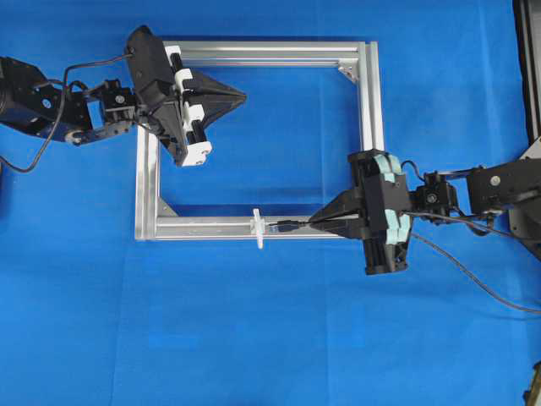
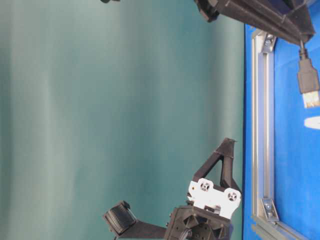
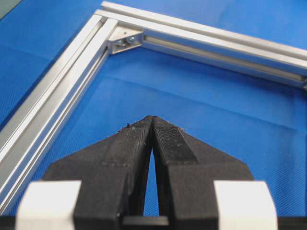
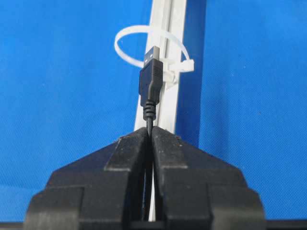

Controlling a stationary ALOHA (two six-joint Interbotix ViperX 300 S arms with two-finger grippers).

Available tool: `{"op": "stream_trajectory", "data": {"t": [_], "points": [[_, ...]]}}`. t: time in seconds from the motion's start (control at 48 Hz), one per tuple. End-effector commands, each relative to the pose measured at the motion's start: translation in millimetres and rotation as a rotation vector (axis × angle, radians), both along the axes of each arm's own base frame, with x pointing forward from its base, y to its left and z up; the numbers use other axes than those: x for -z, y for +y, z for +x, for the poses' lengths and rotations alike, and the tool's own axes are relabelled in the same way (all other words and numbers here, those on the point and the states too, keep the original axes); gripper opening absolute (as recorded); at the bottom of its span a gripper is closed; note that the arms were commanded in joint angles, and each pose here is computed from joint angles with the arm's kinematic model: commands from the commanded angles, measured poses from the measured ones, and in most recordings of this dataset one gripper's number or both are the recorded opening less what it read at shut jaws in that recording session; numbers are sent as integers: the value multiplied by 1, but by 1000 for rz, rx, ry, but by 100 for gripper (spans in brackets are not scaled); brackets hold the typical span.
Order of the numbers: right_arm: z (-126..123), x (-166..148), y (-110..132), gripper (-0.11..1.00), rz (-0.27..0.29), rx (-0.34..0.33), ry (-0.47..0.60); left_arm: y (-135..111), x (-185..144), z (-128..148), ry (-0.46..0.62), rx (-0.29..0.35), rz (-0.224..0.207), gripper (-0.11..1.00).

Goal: Insert the wire through the string loop located in the center.
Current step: 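Align the USB plug with the loop opening using the right gripper, then push the plug leftward through the zip-tie loop with the right gripper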

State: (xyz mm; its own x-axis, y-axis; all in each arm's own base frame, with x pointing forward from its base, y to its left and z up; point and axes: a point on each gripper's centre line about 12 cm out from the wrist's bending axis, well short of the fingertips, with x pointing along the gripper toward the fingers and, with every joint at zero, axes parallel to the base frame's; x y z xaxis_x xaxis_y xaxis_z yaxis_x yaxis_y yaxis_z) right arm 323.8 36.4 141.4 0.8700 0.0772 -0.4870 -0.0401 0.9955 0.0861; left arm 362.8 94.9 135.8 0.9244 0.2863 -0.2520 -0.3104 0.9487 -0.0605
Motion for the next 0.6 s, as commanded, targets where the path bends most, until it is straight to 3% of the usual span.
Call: {"op": "stream_trajectory", "data": {"t": [0.0, 0.584], "points": [[9, -8, 2, -2, 3, -1, -35, -1, -14, 2, -44, 6, 14, 0], [45, -6, 6, -2, 5, -1, -47, -3, -15, 3, -47, 10, 14, 0]]}}
